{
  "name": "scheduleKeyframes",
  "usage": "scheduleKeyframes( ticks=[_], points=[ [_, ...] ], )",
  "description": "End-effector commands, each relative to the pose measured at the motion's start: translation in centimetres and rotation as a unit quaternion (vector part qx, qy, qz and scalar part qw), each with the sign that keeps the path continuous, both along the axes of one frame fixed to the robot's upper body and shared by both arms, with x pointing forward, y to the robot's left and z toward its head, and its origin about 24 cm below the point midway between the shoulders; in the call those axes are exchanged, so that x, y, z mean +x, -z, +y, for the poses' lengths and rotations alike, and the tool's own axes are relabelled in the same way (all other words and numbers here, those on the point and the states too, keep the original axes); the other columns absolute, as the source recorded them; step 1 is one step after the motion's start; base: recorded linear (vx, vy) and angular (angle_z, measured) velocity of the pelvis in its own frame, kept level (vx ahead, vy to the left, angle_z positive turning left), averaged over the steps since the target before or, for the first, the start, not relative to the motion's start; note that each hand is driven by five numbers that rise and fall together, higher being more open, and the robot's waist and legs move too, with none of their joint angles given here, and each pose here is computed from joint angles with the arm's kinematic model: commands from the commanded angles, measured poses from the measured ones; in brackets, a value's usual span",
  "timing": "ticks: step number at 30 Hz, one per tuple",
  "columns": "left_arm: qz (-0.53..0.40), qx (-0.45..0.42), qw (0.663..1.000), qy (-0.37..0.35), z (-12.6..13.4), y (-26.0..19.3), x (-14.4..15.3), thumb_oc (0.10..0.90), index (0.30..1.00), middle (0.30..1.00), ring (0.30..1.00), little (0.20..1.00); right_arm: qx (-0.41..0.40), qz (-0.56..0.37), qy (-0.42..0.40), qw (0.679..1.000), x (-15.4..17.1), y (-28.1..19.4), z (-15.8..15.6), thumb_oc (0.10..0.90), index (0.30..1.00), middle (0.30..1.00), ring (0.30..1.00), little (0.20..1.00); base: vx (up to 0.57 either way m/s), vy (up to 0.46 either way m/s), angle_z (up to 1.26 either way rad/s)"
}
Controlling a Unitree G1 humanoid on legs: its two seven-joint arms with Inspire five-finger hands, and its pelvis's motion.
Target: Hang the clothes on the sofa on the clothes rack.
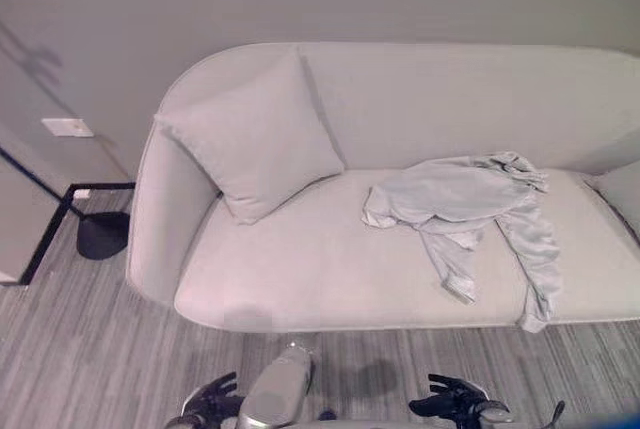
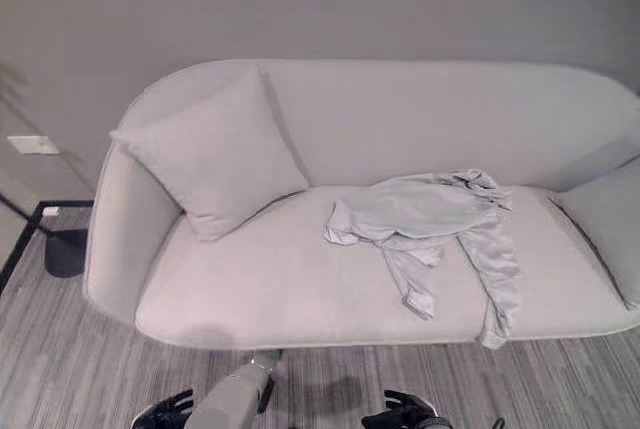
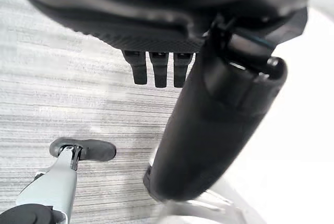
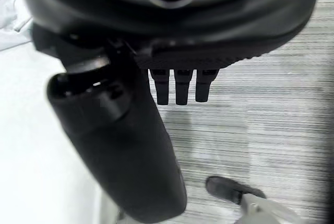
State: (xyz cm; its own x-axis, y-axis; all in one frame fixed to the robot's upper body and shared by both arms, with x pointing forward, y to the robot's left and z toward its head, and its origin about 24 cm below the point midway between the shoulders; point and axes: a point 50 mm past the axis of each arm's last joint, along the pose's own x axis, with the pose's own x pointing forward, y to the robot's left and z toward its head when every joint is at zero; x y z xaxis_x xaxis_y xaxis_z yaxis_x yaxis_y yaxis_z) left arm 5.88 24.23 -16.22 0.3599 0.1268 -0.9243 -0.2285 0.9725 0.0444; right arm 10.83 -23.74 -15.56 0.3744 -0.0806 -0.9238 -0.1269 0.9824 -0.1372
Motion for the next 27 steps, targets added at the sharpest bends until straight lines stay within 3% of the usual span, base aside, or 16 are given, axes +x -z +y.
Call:
scheduleKeyframes(
  ticks=[1, 6, 8, 10, 12, 15, 18, 20, 22, 27],
  points=[
    [-0.064, 0.025, 0.997, 0.025, 1.3, -1.2, 3.8, 0.8, 0.9, 0.9, 0.9, 0.9, 0.013, -0.116, -0.041, 0.992, 5.4, -2.2, 1.1, 0.8, 0.9, 0.9, 0.9, 0.9, 0.01, -0.049, -0.71],
    [-0.089, 0.039, 0.995, 0.008, 2.3, -1.9, 4.5, 0.8, 0.9, 0.9, 0.9, 0.9, 0.017, -0.182, -0.051, 0.982, 8.5, -4.0, 1.8, 0.8, 0.9, 0.9, 0.9, 0.9, 0.12, -0.202, 0.28],
    [-0.156, 0.059, 0.986, -0.014, 3.5, -3.5, 7.0, 0.8, 0.9, 0.9, 0.9, 0.9, -0.003, -0.219, -0.055, 0.974, 11.3, -5.7, 0.9, 0.8, 0.9, 0.9, 0.9, 0.9, 0.28, -1.196, 0.33],
    [-0.163, 0.077, 0.983, -0.011, 3.9, -4.0, 8.3, 0.8, 0.9, 0.9, 0.9, 0.9, -0.019, -0.219, -0.054, 0.974, 12.1, -6.2, 0.2, 0.8, 0.9, 0.9, 0.9, 0.9, 0.23, -0.875, -0.27],
    [-0.207, 0.065, 0.976, 0.022, 3.2, -5.1, 10.2, 0.8, 0.9, 0.9, 0.9, 0.9, -0.031, -0.209, -0.046, 0.976, 10.9, -5.9, -1.0, 0.8, 0.9, 0.9, 0.9, 0.9, 0.2, -0.58, -0.14],
    [-0.232, 0.048, 0.972, 0.01, 1.8, -5.4, 11.8, 0.8, 0.9, 0.9, 0.9, 0.9, -0.039, -0.21, -0.025, 0.977, 9.6, -5.6, -1.8, 0.8, 0.9, 0.9, 0.9, 0.9, 0.09, -0.648, 0.28],
    [-0.263, 0.031, 0.963, 0.042, 0.2, -6.2, 13.2, 0.8, 0.9, 0.9, 0.9, 0.9, -0.054, -0.202, 0.001, 0.978, 7.9, -5.4, -3.1, 0.8, 0.9, 0.9, 0.9, 0.9, 0.01, -0.52, 1.57],
    [-0.266, 0.029, 0.962, 0.053, -0.2, -6.2, 13.2, 0.8, 0.9, 0.9, 0.9, 0.9, -0.057, -0.197, 0.004, 0.979, 7.7, -5.2, -3.4, 0.8, 0.9, 0.9, 0.9, 0.9, 0.05, -0.32, 0.14],
    [-0.252, 0.009, 0.964, 0.089, -2.2, -5.5, 12.4, 0.8, 0.9, 0.9, 0.9, 0.9, -0.059, -0.185, 0.023, 0.981, 7.3, -5.1, -4.1, 0.8, 0.9, 0.9, 0.9, 0.9, 0.2, -0.306, -0.47],
    [-0.229, 0.017, 0.965, 0.122, -3.4, -4.8, 12.2, 0.8, 0.9, 0.9, 0.9, 0.9, -0.053, -0.186, 0.022, 0.981, 8.3, -5.0, -3.1, 0.8, 0.9, 0.9, 0.9, 0.9, 0.17, -0.067, -0.11]
  ],
)
